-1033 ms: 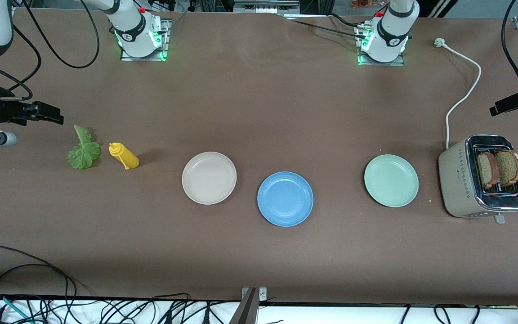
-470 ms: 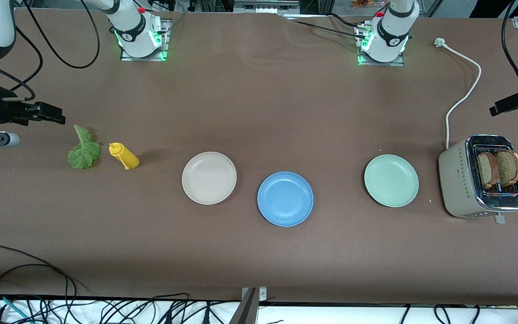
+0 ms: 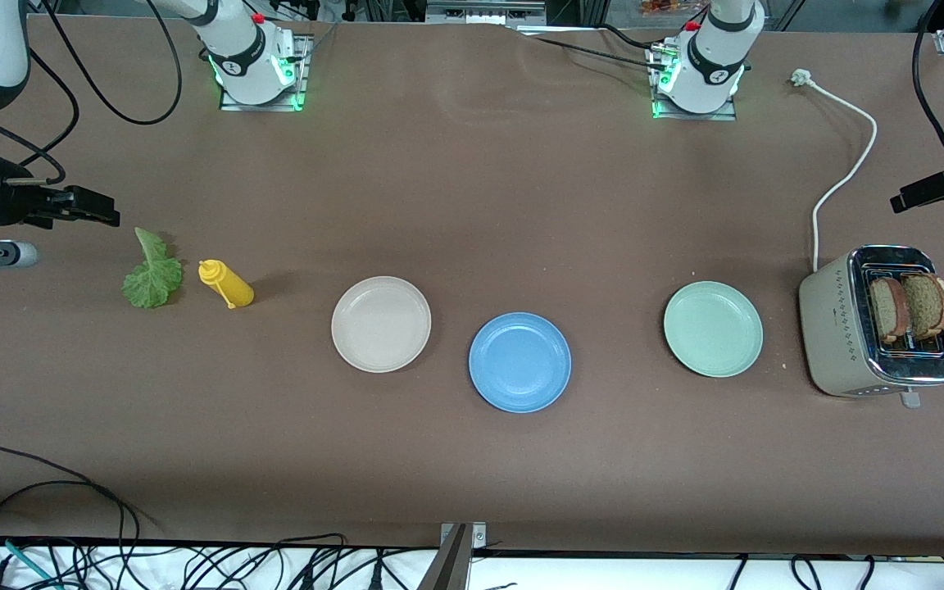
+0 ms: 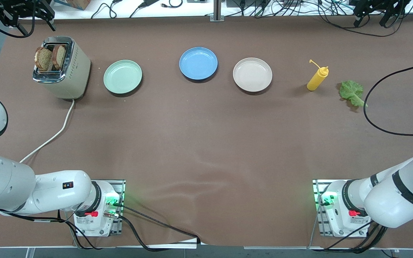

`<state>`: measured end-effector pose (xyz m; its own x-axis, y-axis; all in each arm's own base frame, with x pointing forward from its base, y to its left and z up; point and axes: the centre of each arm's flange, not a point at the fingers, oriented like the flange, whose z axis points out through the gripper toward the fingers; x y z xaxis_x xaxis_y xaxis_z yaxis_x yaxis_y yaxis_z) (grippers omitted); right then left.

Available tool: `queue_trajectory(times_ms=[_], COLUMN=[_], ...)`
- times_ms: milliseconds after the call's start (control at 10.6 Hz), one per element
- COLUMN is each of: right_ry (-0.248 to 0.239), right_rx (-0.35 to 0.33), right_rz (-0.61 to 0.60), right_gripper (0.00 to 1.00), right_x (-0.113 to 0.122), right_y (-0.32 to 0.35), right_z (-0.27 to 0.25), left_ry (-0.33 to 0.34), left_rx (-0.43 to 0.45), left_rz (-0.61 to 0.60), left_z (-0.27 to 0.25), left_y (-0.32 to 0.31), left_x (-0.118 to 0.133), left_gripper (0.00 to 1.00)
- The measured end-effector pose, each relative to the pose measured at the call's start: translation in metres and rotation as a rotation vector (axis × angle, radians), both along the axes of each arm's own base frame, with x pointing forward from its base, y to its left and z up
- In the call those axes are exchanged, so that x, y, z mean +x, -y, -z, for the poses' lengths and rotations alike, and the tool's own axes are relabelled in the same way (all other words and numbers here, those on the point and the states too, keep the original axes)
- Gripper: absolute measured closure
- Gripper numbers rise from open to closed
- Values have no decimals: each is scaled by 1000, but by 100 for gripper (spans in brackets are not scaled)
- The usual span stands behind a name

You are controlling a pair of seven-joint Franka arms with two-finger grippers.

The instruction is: Make sandwich in blue plate with both arms

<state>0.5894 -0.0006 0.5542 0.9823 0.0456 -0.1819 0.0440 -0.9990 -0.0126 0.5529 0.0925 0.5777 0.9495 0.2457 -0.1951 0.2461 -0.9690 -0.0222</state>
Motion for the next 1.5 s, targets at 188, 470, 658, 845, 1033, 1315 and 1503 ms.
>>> queue_trajectory(times_ms=[188,470,658,845,1033,1315,1503], right_ry=[-1,-2,-3,-3,-4,-5,-6], right_rx=[0,-1,-1,-1,-2,-3,-3], right_rz=[0,0,0,0,-1,-1,-1], right_gripper=[0,0,0,0,0,0,0], right_x=[0,0,0,0,1,1,1], right_y=[0,0,0,0,-1,-1,-1], right_z=[0,1,1,2,2,3,3], left_ry=[-11,-34,-50,-83,-86,-74,-58], left_rx=[5,13,10,20,26,16,15], left_rz=[0,-8,-26,-47,-24,33,49], left_z=[13,34,58,82,115,144,158], left_y=[-3,-12,-25,-44,-63,-69,-73], left_x=[8,17,29,35,48,62,69], left_gripper=[0,0,0,0,0,0,0])
